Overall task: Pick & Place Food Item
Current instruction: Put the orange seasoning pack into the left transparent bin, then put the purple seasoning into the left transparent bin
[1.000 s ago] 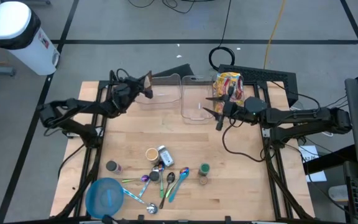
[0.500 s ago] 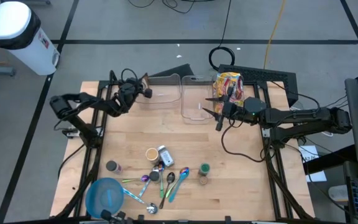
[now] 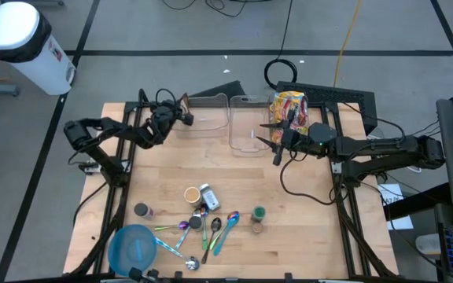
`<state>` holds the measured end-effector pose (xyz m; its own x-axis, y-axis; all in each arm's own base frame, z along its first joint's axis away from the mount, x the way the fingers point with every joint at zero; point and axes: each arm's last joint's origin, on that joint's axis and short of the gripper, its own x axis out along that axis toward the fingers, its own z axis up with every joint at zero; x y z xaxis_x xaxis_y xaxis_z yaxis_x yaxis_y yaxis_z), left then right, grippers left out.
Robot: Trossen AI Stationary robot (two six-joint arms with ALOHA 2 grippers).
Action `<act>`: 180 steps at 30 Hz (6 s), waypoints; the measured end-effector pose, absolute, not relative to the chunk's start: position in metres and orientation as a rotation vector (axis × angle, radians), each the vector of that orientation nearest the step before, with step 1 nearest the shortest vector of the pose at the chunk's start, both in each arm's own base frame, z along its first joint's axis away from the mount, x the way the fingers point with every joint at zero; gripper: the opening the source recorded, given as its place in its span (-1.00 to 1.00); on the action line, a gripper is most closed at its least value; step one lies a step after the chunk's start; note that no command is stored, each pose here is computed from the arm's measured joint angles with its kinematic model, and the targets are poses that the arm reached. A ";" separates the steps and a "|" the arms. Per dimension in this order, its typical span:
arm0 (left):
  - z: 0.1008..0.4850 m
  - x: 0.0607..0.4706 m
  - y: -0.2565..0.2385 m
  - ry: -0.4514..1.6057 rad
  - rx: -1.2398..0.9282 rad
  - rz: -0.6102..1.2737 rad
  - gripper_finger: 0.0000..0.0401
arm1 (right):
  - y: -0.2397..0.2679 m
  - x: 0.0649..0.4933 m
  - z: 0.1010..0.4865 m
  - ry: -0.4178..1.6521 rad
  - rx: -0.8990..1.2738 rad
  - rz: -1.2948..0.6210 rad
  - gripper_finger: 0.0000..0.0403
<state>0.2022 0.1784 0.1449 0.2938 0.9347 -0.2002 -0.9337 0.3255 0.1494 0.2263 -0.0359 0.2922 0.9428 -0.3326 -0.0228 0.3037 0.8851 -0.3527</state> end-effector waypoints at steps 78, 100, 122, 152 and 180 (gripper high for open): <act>0.300 0.163 -0.045 1.228 -0.852 0.480 0.17 | -0.036 0.226 0.290 0.104 -0.343 -0.327 -0.09; 0.261 0.155 -0.106 1.588 -0.914 0.916 0.17 | -0.035 0.226 0.286 0.129 -0.270 -0.322 -0.09; 0.245 0.143 -0.124 1.521 -0.896 0.973 0.17 | -0.017 0.228 0.286 0.126 -0.278 -0.243 -0.09; 0.207 0.141 -0.110 1.389 -0.248 0.643 0.17 | -0.017 0.228 0.285 0.130 -0.271 -0.243 -0.09; 0.153 0.130 -0.112 1.502 -0.294 0.389 0.17 | -0.017 0.228 0.285 0.131 -0.271 -0.242 -0.09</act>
<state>0.1301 -0.1118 0.1531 0.0264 0.0679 -0.9973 -0.4250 0.9038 0.0502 0.2280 -0.0174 0.2851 0.9625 -0.2538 -0.0955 0.2186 0.9347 -0.2803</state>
